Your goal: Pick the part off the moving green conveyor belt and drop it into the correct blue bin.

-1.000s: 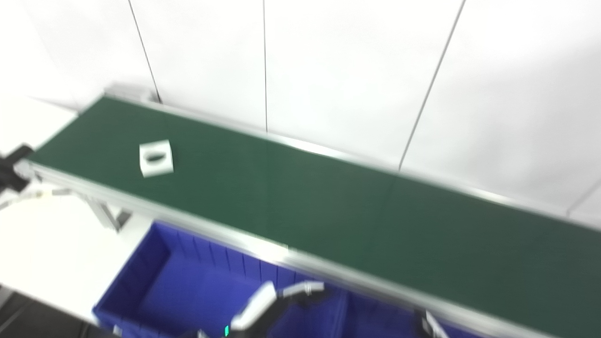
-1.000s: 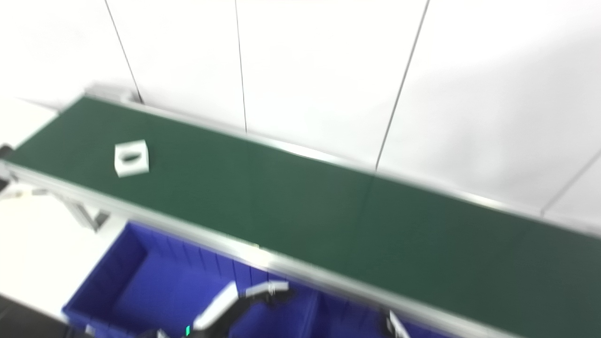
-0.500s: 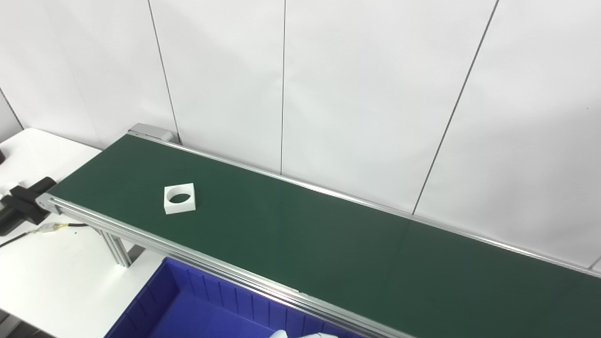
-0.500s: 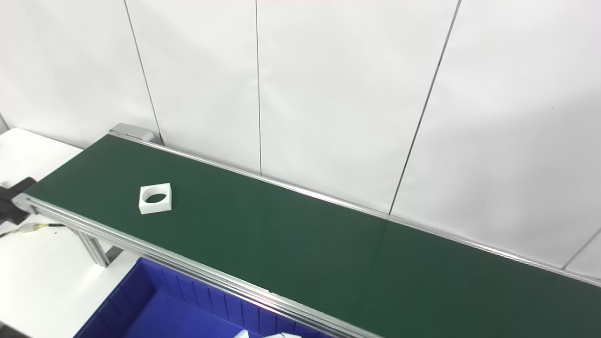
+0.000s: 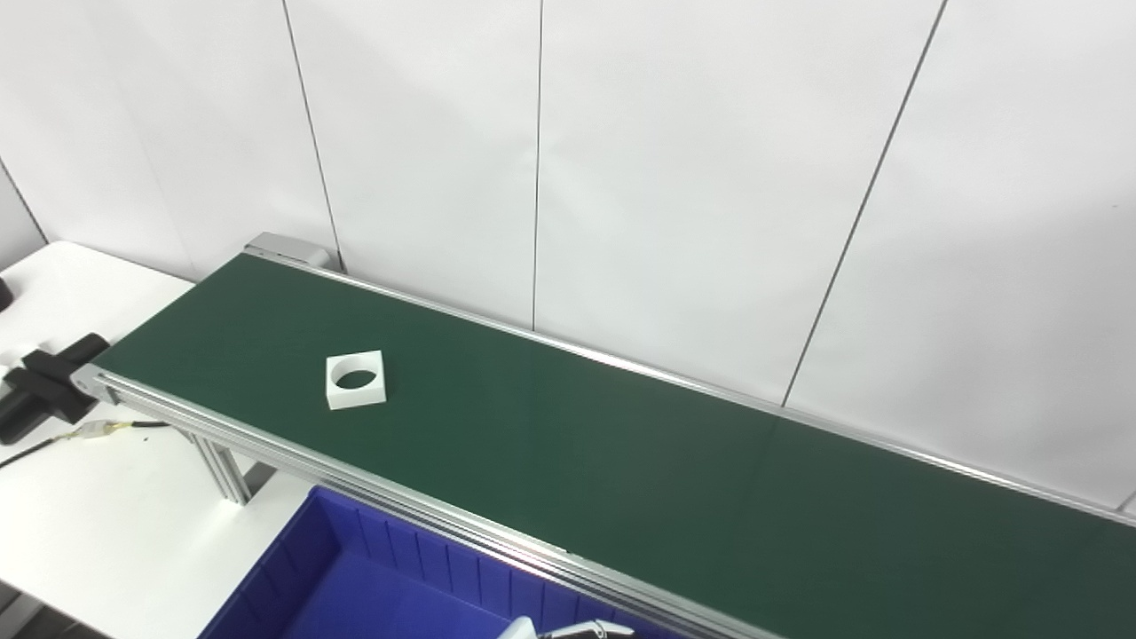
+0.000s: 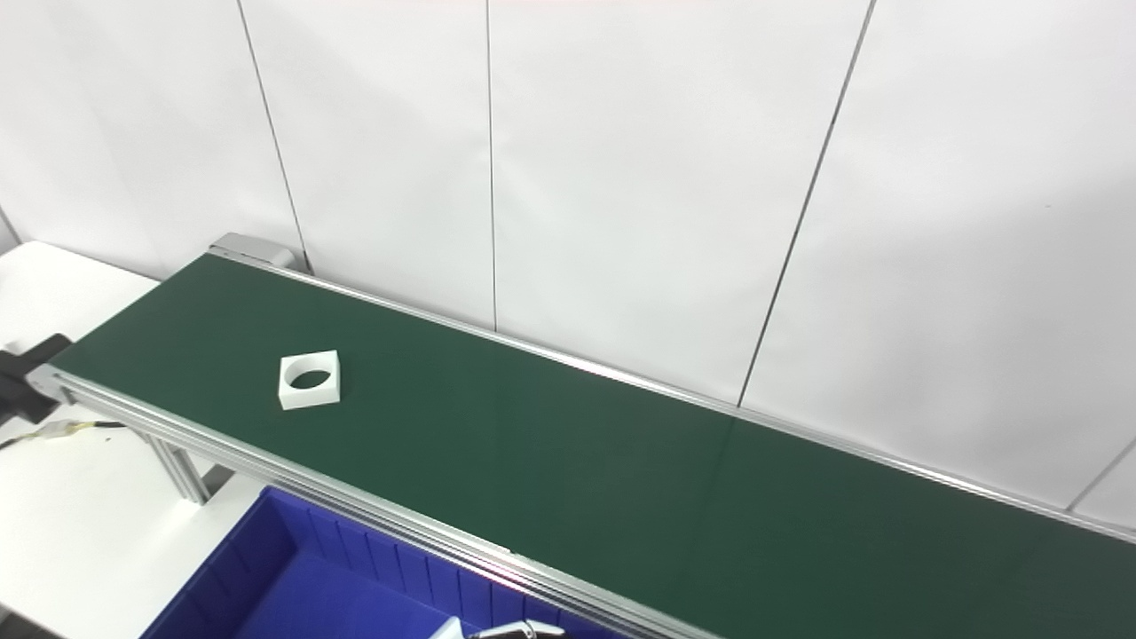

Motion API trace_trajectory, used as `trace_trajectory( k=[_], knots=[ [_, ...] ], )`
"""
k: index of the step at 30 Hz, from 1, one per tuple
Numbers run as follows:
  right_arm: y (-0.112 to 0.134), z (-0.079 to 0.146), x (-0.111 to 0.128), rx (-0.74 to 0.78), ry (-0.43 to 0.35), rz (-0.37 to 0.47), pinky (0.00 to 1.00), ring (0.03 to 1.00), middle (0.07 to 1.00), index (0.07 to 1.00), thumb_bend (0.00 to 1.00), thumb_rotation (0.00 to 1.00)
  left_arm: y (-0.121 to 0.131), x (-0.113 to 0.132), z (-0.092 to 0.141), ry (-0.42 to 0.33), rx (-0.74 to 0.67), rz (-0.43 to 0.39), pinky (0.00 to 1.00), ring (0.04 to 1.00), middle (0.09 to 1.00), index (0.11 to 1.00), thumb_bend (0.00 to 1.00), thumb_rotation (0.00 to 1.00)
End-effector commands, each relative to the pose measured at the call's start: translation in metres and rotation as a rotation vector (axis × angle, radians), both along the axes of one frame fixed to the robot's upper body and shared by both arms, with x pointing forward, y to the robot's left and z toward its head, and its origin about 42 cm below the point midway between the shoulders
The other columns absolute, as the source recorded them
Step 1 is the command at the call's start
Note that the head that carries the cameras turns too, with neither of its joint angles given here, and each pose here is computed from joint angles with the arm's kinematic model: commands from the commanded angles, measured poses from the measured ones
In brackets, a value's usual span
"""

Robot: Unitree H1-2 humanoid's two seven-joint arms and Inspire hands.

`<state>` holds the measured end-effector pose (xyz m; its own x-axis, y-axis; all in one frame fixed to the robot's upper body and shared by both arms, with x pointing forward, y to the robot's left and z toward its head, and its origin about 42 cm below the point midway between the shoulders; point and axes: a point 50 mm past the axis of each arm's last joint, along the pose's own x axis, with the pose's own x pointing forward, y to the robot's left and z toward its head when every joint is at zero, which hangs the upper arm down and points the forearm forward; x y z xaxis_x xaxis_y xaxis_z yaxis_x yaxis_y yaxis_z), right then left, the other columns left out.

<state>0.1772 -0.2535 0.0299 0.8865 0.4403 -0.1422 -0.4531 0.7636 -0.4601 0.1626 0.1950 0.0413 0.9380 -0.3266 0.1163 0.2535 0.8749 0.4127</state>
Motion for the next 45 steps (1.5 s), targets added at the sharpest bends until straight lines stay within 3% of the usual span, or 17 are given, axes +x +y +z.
trace_trajectory(
  k=[1, 11, 17, 24, 28, 34, 38, 45],
  knots=[
    [0.003, 0.01, 0.005, 0.031, -0.071, 0.011, 0.8, 0.87, 0.891, 0.948, 0.96, 0.21, 0.002, 0.0, 0.018, -0.08, -0.066, 0.019, 0.6, 0.694, 0.748, 0.756, 0.98, 0.32],
    [0.007, 0.006, 0.012, 0.041, -0.073, 0.009, 0.75, 0.846, 0.878, 0.928, 0.96, 0.23, 0.01, 0.018, 0.065, -0.248, -0.098, 0.017, 0.62, 0.706, 0.752, 0.753, 0.97, 0.33],
    [0.01, 0.003, 0.015, 0.038, -0.087, 0.011, 0.74, 0.833, 0.868, 0.917, 0.97, 0.24, 0.012, 0.034, 0.08, -0.304, -0.077, -0.008, 0.64, 0.73, 0.766, 0.761, 0.98, 0.36],
    [0.01, 0.001, 0.017, 0.029, -0.083, 0.013, 0.75, 0.837, 0.875, 0.912, 0.98, 0.24, 0.015, 0.052, 0.089, -0.316, -0.038, -0.058, 0.66, 0.756, 0.785, 0.783, 0.99, 0.39],
    [0.01, 0.001, 0.018, 0.041, -0.089, 0.011, 0.75, 0.83, 0.862, 0.896, 0.97, 0.19, 0.016, 0.063, 0.093, -0.324, -0.017, -0.08, 0.68, 0.774, 0.804, 0.803, 0.98, 0.35],
    [0.013, 0.009, 0.023, 0.006, -0.08, 0.03, 0.75, 0.828, 0.853, 0.887, 0.95, 0.21, 0.017, 0.08, 0.098, -0.32, -0.02, -0.068, 0.68, 0.784, 0.812, 0.806, 1.0, 0.36],
    [0.016, 0.012, 0.024, 0.001, -0.082, 0.026, 0.74, 0.822, 0.847, 0.883, 0.96, 0.16, 0.02, 0.088, 0.1, -0.327, -0.013, -0.043, 0.66, 0.768, 0.804, 0.805, 1.0, 0.37],
    [0.019, 0.01, 0.027, -0.007, -0.094, 0.034, 0.71, 0.803, 0.833, 0.874, 0.96, 0.2, 0.032, 0.095, 0.106, -0.355, 0.03, -0.014, 0.73, 0.811, 0.836, 0.834, 0.95, 0.34]
  ],
)
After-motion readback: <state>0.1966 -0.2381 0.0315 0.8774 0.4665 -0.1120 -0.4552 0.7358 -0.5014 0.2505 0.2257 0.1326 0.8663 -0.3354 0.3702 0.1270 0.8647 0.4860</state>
